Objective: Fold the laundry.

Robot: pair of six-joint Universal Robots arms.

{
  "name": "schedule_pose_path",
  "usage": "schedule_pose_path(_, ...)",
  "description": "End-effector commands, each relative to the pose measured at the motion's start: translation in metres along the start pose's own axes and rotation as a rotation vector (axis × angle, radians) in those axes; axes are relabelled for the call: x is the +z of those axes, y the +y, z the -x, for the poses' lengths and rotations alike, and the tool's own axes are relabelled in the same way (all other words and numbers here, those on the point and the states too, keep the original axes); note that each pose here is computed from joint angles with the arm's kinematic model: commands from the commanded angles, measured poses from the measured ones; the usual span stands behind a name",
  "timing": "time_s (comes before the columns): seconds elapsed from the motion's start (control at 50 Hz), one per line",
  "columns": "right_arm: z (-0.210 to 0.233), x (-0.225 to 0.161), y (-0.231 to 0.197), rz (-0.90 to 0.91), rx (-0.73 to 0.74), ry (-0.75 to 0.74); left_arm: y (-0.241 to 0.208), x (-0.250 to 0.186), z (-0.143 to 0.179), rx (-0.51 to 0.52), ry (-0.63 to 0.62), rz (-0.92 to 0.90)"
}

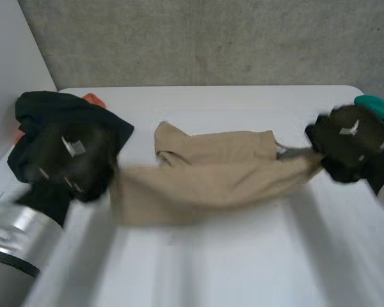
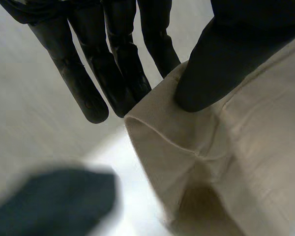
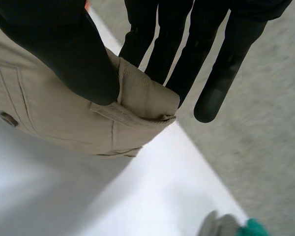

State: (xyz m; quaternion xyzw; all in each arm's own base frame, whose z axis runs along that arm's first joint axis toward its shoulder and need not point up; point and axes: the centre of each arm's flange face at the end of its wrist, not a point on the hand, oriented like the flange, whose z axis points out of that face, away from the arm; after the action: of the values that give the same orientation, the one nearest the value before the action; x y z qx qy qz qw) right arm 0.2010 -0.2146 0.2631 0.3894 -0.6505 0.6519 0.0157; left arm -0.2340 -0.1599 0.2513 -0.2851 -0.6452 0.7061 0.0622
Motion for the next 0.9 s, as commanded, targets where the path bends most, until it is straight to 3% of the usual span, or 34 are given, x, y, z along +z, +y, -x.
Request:
schedule_pose_path(0.02, -0.046, -0.026, -0.079, -0.136, -0.028, 0.097, -0.109, -0.017, 0.037, -0.045, -0.114, -0.377)
schedule_pose_path(0.1, -0.065, -0.033, -0.11, -0.201, 0.0, 0.134, -0.14, -0.013, 0.047, -0.05, -0.129, -0.441)
schedule_pose_path(0.18, -0.07, -0.023, -0.111, -0.162, 0.033, 0.107, -0.132, 0.017, 0.045, -0.051, -0.099, -0.372)
schedule_pose_path(0.34, -0.066, 0.044, -0.067, 0.011, 0.107, 0.019, -0.072, 0.103, 0.028, -0.053, -0.024, -0.165)
schedule_pose_path(0.46, -0.068, 0.092, -0.051, 0.057, 0.145, 0.069, -0.062, 0.17, 0.04, -0.044, -0.061, -0.195)
schedule_pose_path(0.54, -0.077, 0.12, -0.082, -0.146, 0.202, 0.178, -0.104, 0.199, 0.056, -0.04, -0.125, -0.411)
schedule_pose_path(0.62, -0.101, 0.131, -0.122, -0.459, 0.234, 0.307, -0.161, 0.203, 0.073, -0.06, -0.207, -0.728)
schedule_pose_path(0.72, -0.127, 0.13, -0.157, -0.775, 0.229, 0.447, -0.198, 0.195, 0.092, -0.161, -0.238, -1.012)
schedule_pose_path(0.8, -0.131, 0.125, -0.16, -0.776, 0.236, 0.477, -0.194, 0.194, 0.094, -0.195, -0.247, -0.982)
schedule_pose_path(0.9, -0.116, 0.13, -0.134, -0.616, 0.263, 0.413, -0.143, 0.206, 0.079, -0.216, -0.208, -0.774)
